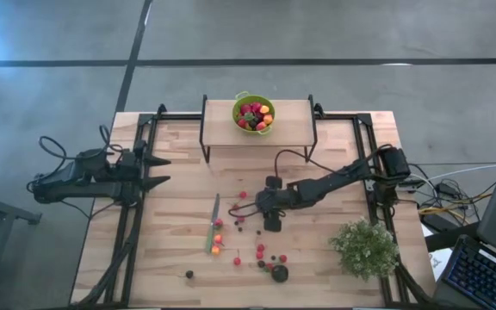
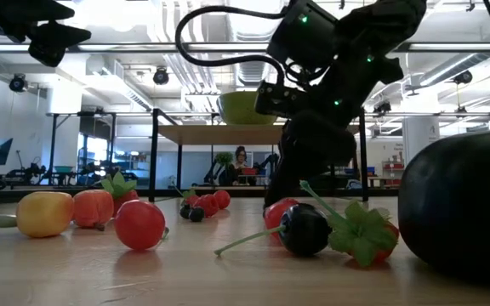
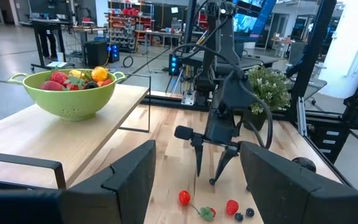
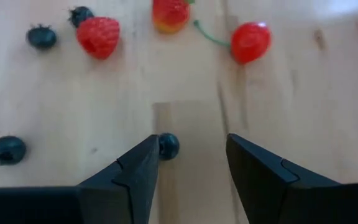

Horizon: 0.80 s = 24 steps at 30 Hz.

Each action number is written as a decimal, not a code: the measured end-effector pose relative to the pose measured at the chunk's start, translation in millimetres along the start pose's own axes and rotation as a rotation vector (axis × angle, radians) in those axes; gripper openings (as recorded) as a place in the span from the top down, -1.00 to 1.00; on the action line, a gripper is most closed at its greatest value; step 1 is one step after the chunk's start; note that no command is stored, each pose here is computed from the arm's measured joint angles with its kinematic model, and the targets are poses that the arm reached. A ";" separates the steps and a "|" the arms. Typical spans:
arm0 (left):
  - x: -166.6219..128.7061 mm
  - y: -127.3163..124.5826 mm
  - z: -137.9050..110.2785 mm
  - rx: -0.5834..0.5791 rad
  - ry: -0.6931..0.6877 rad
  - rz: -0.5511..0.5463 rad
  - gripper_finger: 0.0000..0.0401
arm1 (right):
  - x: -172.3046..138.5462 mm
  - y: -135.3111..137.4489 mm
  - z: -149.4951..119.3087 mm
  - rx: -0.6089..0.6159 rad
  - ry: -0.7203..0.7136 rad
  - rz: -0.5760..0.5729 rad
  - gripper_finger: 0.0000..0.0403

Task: Pick & Place Fruit
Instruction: Put the blueberry into the green colander on the shelf

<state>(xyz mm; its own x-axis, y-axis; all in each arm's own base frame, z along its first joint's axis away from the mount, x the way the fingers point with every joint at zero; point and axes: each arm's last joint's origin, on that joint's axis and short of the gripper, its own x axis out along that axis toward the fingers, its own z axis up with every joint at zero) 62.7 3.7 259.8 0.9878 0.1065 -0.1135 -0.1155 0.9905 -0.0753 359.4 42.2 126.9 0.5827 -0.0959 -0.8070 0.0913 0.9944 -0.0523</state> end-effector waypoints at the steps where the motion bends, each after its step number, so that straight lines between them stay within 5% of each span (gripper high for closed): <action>1: 0.1 0.0 -0.2 0.000 0.001 0.000 -0.20 | 0.1 0.4 -0.3 0.002 0.004 0.015 0.11; 24: 0.0 0.0 0.0 0.000 0.000 0.000 -0.20 | 16.9 4.2 -1.4 0.024 0.023 0.046 0.19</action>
<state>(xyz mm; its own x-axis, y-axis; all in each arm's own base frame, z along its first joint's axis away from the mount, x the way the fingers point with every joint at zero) 62.7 3.7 259.8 0.9878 0.1069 -0.1133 -0.1158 0.9904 -0.0751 368.5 44.9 112.3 0.5681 -0.0485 -0.8216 0.0841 0.9965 -0.0007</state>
